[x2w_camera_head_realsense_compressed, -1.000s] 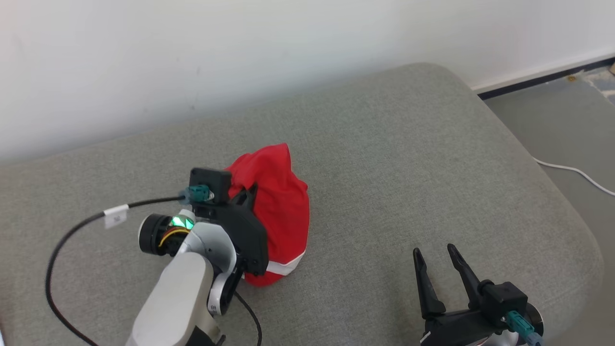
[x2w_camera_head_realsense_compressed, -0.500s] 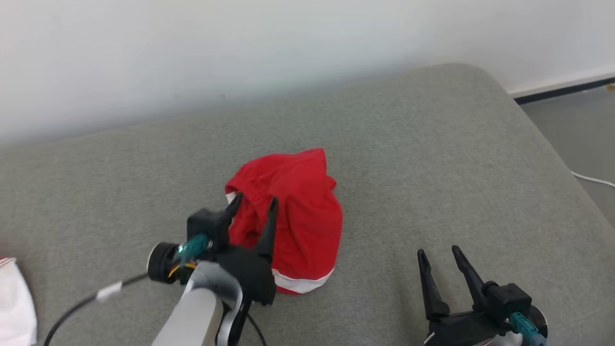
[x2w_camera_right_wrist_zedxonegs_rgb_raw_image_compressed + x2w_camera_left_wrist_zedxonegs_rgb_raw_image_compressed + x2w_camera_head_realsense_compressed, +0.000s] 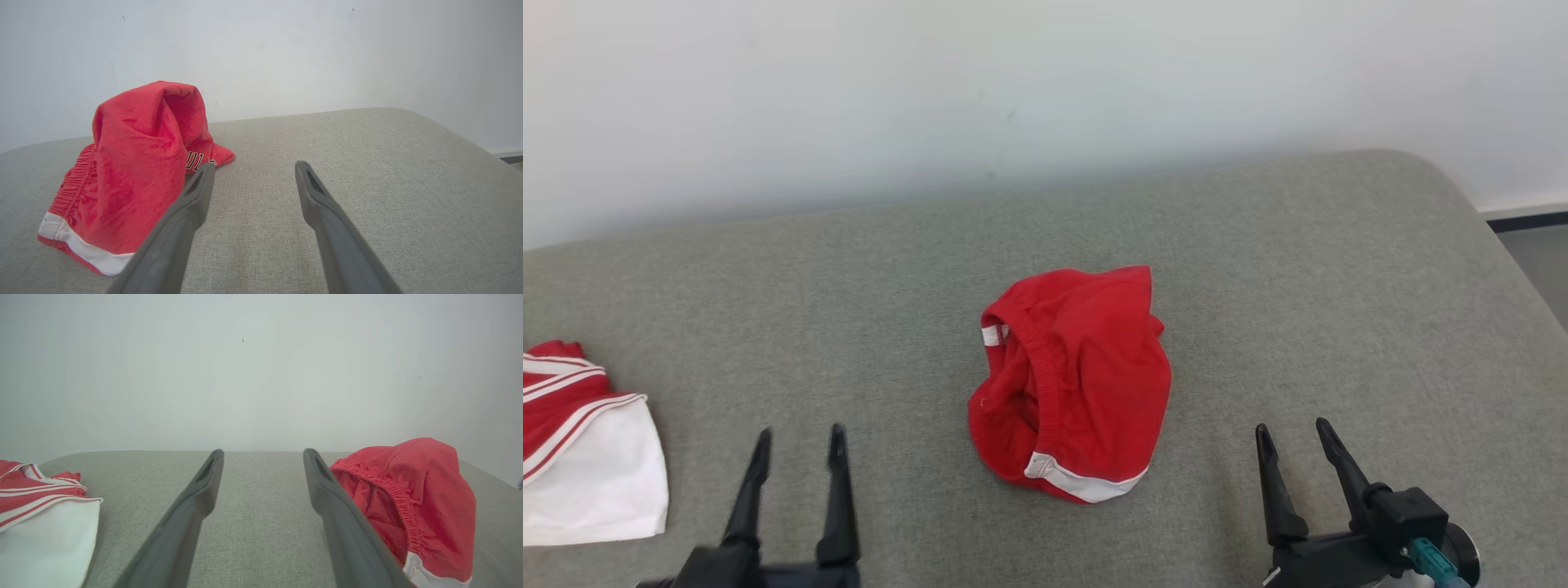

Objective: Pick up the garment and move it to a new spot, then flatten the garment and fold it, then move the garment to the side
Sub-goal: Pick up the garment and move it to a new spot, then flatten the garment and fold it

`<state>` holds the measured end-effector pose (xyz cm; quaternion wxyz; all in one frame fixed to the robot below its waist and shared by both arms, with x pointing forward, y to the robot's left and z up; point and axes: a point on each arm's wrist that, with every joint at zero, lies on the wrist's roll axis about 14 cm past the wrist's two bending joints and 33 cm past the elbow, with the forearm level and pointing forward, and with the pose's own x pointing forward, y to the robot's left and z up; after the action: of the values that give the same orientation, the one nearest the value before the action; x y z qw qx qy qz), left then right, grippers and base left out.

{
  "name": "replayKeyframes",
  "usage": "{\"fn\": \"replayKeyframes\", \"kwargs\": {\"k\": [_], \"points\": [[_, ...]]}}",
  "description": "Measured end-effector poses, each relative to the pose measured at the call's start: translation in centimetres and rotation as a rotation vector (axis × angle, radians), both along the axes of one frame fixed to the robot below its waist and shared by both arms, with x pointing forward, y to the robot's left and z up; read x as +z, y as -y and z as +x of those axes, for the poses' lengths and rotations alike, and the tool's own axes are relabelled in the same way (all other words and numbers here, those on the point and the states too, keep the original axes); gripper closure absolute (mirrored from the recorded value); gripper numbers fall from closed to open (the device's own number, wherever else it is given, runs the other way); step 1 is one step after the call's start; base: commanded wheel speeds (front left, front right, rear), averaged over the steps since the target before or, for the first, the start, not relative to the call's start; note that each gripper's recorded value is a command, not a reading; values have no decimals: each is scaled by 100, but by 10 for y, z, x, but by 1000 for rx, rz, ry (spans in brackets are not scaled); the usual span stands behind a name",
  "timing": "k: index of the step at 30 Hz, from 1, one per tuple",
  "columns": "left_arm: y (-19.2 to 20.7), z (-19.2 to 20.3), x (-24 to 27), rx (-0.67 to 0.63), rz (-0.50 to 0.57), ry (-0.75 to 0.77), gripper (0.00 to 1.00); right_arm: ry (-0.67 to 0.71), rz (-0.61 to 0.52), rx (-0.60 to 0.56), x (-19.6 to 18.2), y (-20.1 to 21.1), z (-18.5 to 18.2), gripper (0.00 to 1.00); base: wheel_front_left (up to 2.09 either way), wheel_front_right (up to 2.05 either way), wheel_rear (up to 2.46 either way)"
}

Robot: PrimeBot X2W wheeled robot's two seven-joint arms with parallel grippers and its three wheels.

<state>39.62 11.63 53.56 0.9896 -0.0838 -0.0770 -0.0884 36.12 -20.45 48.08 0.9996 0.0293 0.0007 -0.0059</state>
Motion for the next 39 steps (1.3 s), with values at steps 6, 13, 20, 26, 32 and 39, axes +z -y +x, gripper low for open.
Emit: {"fn": "replayKeyframes", "kwargs": {"k": [6,13,20,26,32,39], "points": [[-32,-27,-10,99,73,-18,0,17,-35,19,5,-5,-2,0,0,0,0],[-41,-51,-64,106,115,-184,0,14,-66,14,4,-2,-7,0,0,0,0],[-48,-45,-65,118,125,-185,0,8,-65,11,2,-1,-6,0,0,0,0],[-43,-41,-65,93,126,-183,0,8,-56,8,2,0,-6,0,0,0,0],[-20,-36,-66,-2,103,-183,0,5,-46,10,1,-1,-6,0,0,0,0],[42,-19,-76,-237,137,-228,0,8,-32,-10,2,4,-10,0,0,0,0]]}}
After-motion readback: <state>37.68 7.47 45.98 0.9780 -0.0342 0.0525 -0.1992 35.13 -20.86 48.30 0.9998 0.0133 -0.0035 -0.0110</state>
